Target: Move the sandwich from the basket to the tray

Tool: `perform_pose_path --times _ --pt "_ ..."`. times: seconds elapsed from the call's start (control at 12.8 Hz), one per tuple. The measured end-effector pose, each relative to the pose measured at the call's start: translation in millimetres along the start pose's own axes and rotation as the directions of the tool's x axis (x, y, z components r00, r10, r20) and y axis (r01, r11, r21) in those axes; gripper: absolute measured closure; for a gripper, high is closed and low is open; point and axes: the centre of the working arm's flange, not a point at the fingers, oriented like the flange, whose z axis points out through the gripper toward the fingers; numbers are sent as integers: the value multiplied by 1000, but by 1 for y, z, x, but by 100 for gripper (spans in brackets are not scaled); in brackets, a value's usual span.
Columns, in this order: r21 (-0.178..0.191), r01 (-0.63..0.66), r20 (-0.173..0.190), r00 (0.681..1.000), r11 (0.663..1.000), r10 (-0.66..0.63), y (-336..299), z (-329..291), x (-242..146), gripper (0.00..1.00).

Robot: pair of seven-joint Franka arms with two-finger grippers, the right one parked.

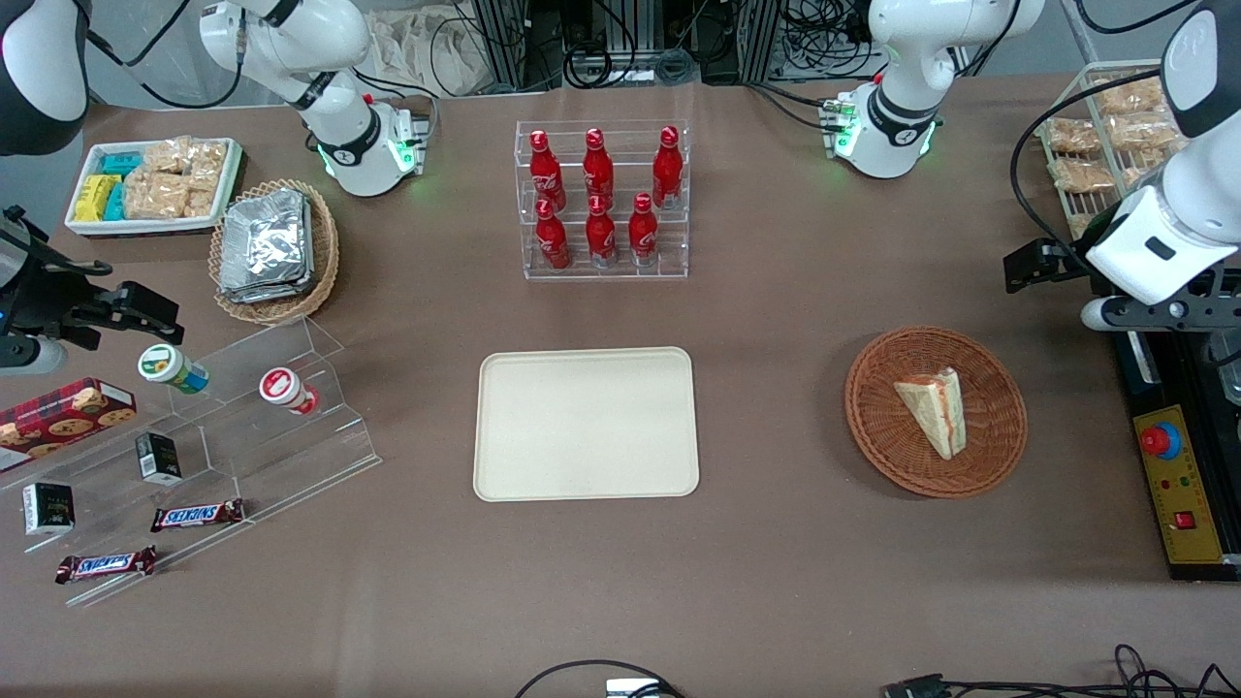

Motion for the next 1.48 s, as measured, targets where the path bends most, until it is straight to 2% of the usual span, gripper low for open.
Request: perform_pose_path --times 0.47,0.7,0.94,1.09,1.25,1.48 --pt "-1 9 3 1000 1000 -9 -2 1 0 0" --pt "-3 60 24 998 998 -60 -13 12 5 0" --pt "-5 203 90 975 979 -201 -13 57 31 0" --pt "2 305 151 941 952 -302 -11 103 54 0" --pt "25 387 203 901 922 -383 -10 153 75 0" --pt "43 448 233 865 893 -445 -9 215 100 0"
